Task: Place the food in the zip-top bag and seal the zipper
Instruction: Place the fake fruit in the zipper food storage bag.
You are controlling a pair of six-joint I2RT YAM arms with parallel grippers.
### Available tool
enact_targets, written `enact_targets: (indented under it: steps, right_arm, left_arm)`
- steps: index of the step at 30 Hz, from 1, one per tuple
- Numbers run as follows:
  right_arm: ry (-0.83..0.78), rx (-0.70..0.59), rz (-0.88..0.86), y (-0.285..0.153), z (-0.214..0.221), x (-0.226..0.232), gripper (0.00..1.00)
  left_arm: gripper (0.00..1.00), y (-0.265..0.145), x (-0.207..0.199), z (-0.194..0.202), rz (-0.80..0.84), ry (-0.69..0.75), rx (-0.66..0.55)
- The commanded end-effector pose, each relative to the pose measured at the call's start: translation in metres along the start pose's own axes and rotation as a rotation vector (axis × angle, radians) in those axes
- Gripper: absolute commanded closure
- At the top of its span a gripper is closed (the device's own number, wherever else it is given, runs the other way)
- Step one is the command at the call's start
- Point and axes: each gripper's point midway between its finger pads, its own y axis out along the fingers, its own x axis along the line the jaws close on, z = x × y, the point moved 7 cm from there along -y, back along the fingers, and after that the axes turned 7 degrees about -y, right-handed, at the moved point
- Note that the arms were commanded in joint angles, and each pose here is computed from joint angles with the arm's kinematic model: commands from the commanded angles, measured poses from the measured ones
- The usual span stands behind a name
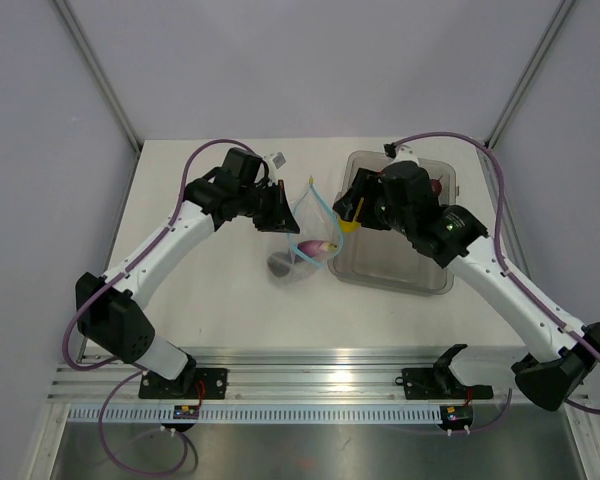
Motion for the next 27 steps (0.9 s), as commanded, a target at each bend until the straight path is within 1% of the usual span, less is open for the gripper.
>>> enact_targets:
  steps: [1,4,7,8,9,10,11,12,13,18,22,24,27]
  right_arm:
    - [-0.017,0.021,-0.009,0.004,0.005,0.02,0.59]
    - [-0.059,0.071,-0.004,0.02,0.019,0.036,0.58]
    - [-0.08,0.127,-0.014,0.039,0.032,0.045,0.53]
    - [-0.086,0.137,-0.016,0.044,0.034,0.046,0.5]
    - [-0.098,0.154,-0.012,0.052,0.036,0.049,0.37]
    - [-0.115,0.165,-0.008,0.054,0.037,0.05,0.27]
    - [-0.127,0.176,0.004,0.054,0.033,0.051,0.21]
    - [-0.141,0.19,0.019,0.057,0.035,0.051,0.17]
    - [-0.157,0.179,0.038,0.057,0.032,0.049,0.11]
    - [-0.174,0.07,0.075,0.032,0.012,0.041,0.09]
    - [-0.188,0.016,0.174,0.02,0.008,0.022,0.17]
    - [-0.188,0.044,0.216,0.024,0.014,0.01,0.2]
    - [-0.2,0.109,0.213,0.034,0.032,0.005,0.2]
  left_arm:
    - [1.0,-0.011,-0.012,-0.006,0.039,0.049,-0.047]
    - [1.0,-0.013,-0.013,-0.005,0.04,0.048,-0.051]
    - [1.0,-0.015,-0.014,-0.005,0.048,0.051,-0.054]
    - [1.0,-0.016,-0.015,-0.004,0.051,0.052,-0.053]
    - [1.0,-0.017,-0.016,-0.004,0.055,0.055,-0.053]
    - [1.0,-0.018,-0.017,-0.004,0.06,0.056,-0.051]
    - [1.0,-0.019,-0.017,-0.003,0.06,0.057,-0.051]
    - [1.0,-0.02,-0.017,-0.002,0.059,0.058,-0.05]
    - [1.0,-0.022,-0.017,-0.002,0.059,0.062,-0.058]
    - [1.0,-0.027,-0.019,-0.002,0.061,0.077,-0.066]
    - [1.0,-0.028,-0.021,-0.002,0.072,0.075,-0.068]
    - [1.0,-0.029,-0.022,-0.002,0.076,0.074,-0.072]
    - [1.0,-0.03,-0.022,-0.002,0.077,0.075,-0.073]
